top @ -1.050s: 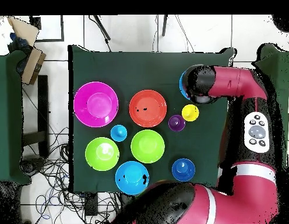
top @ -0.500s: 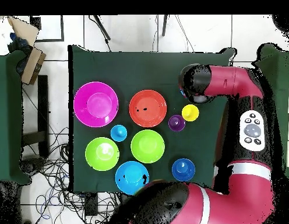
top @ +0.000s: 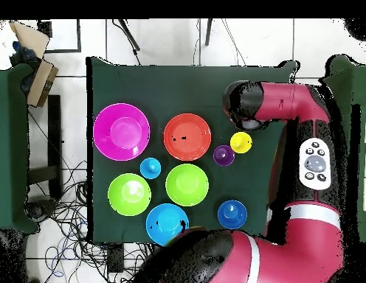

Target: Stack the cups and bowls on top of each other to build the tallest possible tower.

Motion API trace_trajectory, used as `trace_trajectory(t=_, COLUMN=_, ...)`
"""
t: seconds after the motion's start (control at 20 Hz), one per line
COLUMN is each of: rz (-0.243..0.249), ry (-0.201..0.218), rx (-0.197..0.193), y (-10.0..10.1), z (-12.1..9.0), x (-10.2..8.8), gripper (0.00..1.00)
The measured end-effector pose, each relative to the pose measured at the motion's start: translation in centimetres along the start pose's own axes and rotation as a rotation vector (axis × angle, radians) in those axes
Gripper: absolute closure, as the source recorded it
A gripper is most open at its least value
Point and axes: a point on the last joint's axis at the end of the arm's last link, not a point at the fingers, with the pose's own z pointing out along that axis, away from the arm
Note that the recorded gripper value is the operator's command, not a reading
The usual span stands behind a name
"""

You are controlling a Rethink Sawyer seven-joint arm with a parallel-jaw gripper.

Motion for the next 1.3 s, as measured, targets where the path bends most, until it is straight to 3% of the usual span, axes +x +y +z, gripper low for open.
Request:
trace_trajectory(t=0.6, rz=0.0, ry=0.017, rx=0.029, y=-0.61, z=0.18, x=0.69, gripper=0.0)
trace_trajectory(t=1.3, rz=-0.003, ry=-0.027, rx=0.048, y=-0.82, z=0.45, x=0.26, gripper=0.0)
